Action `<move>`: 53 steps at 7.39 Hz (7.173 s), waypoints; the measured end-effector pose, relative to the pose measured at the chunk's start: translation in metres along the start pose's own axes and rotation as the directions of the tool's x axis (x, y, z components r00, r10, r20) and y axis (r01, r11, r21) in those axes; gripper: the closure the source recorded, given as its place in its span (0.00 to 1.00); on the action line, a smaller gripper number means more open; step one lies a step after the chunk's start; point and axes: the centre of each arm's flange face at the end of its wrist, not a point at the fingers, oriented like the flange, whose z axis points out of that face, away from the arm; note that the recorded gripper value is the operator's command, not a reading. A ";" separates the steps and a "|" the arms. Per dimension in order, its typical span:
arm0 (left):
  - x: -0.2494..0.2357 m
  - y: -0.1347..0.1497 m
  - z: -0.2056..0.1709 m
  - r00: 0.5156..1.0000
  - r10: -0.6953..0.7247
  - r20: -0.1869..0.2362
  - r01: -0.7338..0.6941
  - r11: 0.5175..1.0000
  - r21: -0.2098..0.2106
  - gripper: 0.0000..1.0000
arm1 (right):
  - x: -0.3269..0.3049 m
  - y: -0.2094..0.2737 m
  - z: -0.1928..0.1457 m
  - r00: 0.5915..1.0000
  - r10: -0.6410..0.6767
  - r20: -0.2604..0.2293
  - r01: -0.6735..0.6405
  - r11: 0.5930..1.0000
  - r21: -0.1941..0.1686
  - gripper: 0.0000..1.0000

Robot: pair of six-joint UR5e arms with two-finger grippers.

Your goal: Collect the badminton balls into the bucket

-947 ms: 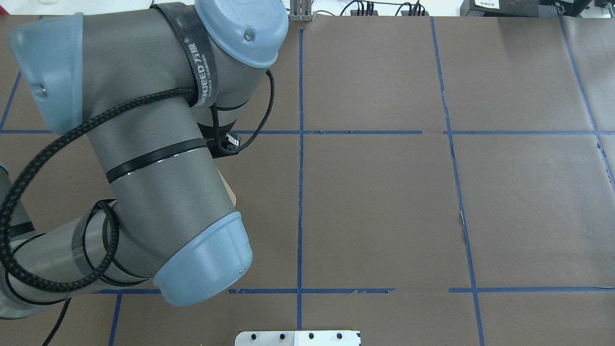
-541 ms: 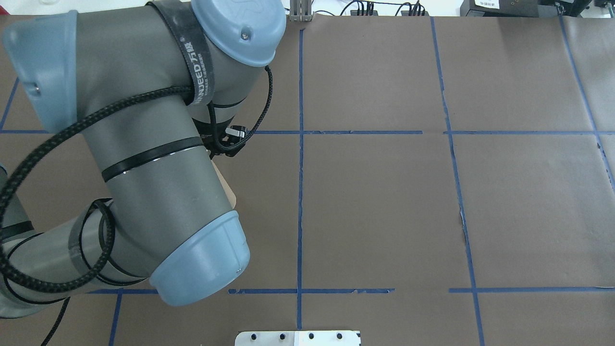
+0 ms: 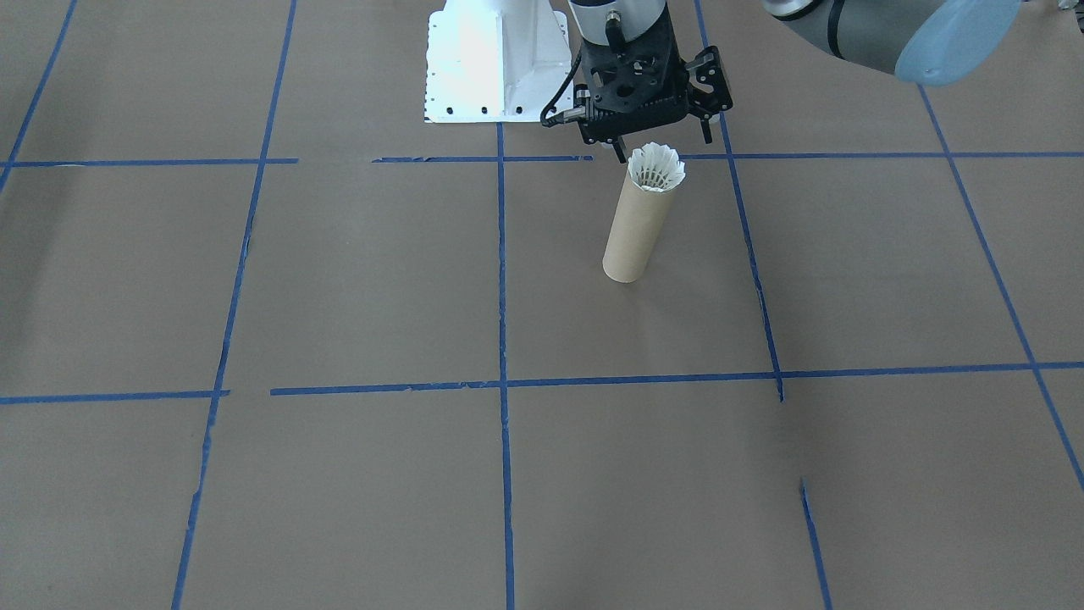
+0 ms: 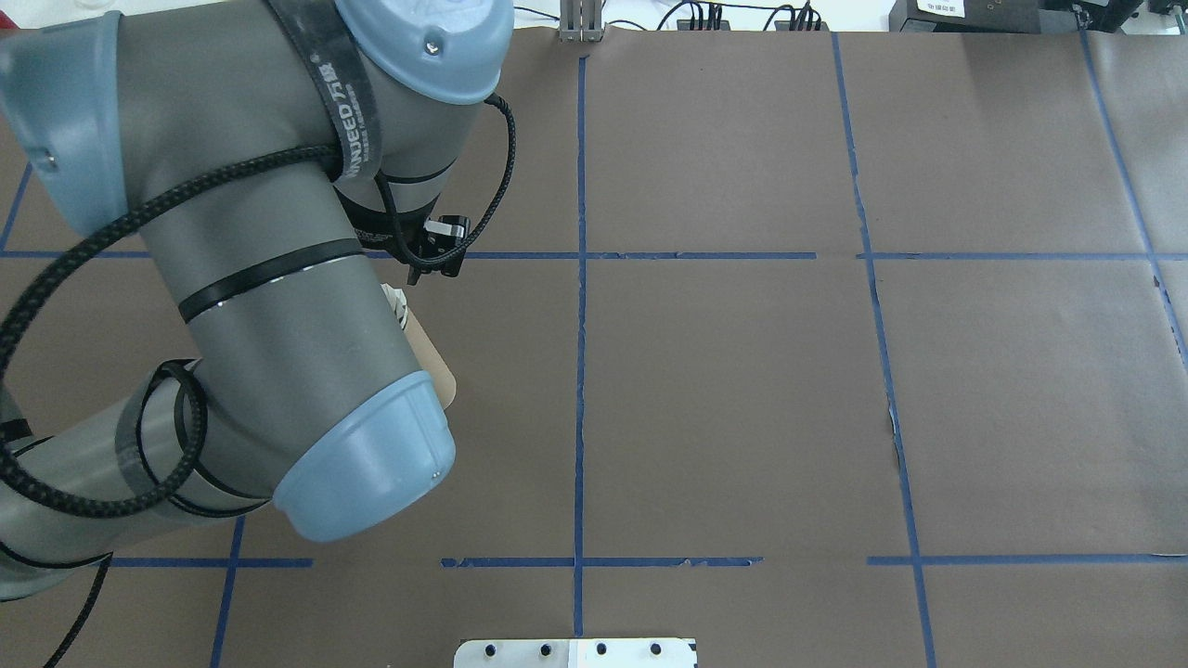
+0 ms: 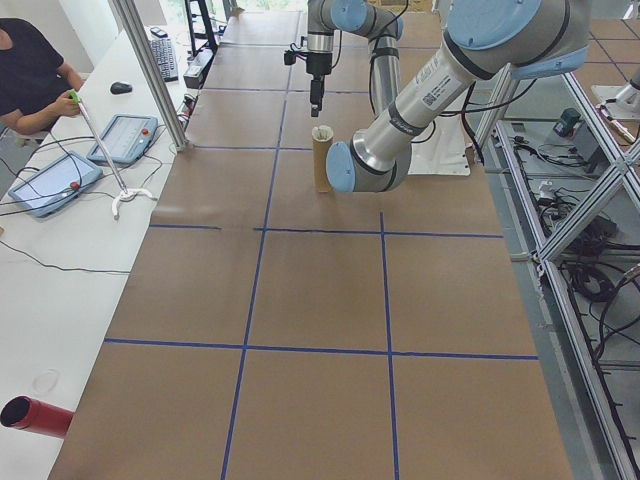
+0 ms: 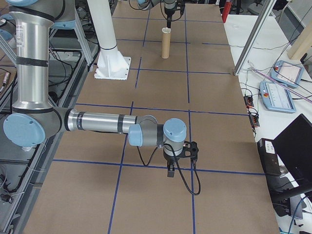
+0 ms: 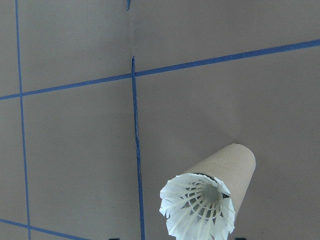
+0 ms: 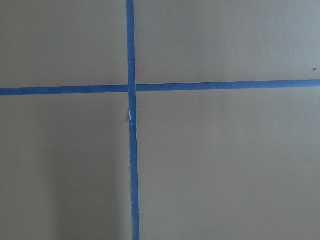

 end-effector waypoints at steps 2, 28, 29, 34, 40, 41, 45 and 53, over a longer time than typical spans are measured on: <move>-0.051 -0.040 0.020 0.998 0.067 -0.017 -0.066 0.995 0.073 0.00 | 0.000 0.000 0.000 1.000 0.000 0.000 0.000 1.000 0.000 0.00; -0.640 0.030 0.334 0.942 -0.050 -0.332 0.028 0.997 -0.073 0.00 | 0.000 0.000 0.000 1.000 0.000 0.000 0.000 1.000 0.000 0.00; -0.642 0.029 0.332 0.942 -0.034 -0.335 0.008 0.997 -0.079 0.00 | 0.000 0.000 0.000 1.000 0.000 0.000 0.000 1.000 0.000 0.00; -0.649 0.035 0.351 0.934 -0.093 -0.346 0.053 0.991 -0.124 0.00 | 0.000 0.000 0.000 1.000 0.001 0.000 -0.001 1.000 -0.001 0.00; -0.651 0.034 0.358 0.925 -0.168 -0.340 0.128 0.982 -0.135 0.00 | 0.000 0.000 0.000 1.000 0.000 0.000 0.000 1.000 0.000 0.00; -0.650 0.033 0.357 0.923 -0.172 -0.344 0.133 0.982 -0.135 0.00 | 0.000 0.000 0.000 1.000 0.000 0.000 0.000 1.000 0.000 0.00; -0.649 0.032 0.354 0.920 -0.172 -0.353 0.133 0.982 -0.131 0.00 | 0.001 0.000 0.001 1.000 0.001 0.000 -0.001 1.000 -0.001 0.00; -0.647 0.027 0.350 0.920 -0.167 -0.354 0.130 0.984 -0.124 0.00 | 0.000 0.000 0.000 1.000 0.000 0.000 0.000 1.000 0.000 0.00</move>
